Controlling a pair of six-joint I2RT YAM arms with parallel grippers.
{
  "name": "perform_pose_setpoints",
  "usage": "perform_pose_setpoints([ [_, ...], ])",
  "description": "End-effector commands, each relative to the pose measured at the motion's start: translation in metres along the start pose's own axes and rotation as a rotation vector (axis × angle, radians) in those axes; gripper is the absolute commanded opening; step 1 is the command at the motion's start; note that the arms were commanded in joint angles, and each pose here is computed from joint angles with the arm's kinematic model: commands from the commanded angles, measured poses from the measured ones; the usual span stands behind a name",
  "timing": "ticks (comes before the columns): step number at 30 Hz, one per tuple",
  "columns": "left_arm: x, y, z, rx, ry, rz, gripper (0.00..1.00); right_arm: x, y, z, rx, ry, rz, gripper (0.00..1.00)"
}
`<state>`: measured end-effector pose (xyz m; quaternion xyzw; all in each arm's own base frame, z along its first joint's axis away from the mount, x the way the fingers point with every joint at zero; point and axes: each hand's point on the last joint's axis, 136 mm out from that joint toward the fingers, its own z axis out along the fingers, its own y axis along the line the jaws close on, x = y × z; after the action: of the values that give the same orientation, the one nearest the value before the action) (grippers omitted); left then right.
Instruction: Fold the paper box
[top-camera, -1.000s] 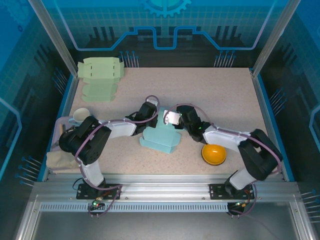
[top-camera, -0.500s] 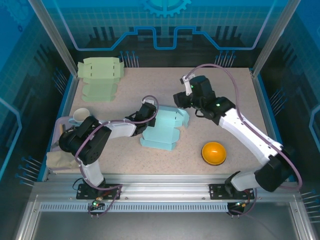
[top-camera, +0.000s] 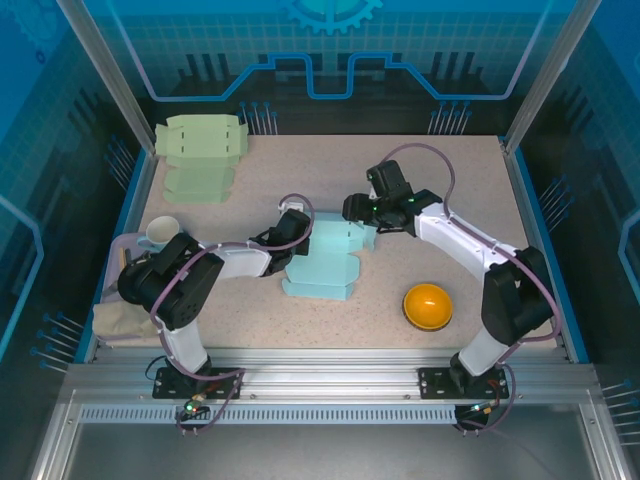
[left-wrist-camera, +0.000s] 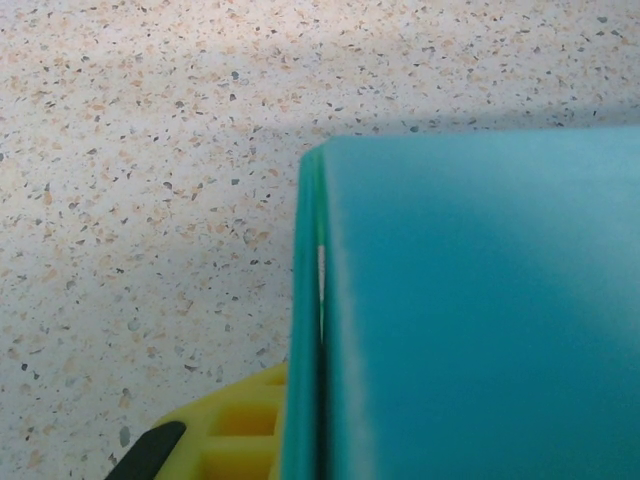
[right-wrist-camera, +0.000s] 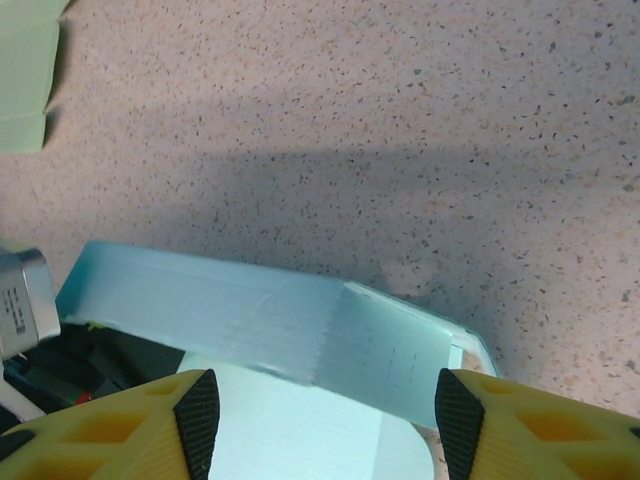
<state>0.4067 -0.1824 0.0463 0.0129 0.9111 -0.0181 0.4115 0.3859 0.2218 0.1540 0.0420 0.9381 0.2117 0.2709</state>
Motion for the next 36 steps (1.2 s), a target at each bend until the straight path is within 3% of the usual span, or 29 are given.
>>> perform_pose_setpoints([
  [1,-0.003,0.003,-0.003,-0.009,-0.018,-0.037,0.09,0.009,0.000,0.015,-0.039,0.037,0.084,0.61],
  [12,0.000,-0.002,-0.003,-0.005,-0.015,-0.039,0.09,0.015,0.010,0.043,-0.111,0.079,0.156,0.62],
  [26,0.006,-0.010,0.000,0.000,0.013,-0.062,0.09,0.005,0.037,0.033,-0.312,0.054,0.306,0.60],
  [36,0.003,-0.004,0.003,-0.055,0.029,-0.065,0.08,0.023,-0.006,0.008,-0.130,0.022,0.151,0.60],
])
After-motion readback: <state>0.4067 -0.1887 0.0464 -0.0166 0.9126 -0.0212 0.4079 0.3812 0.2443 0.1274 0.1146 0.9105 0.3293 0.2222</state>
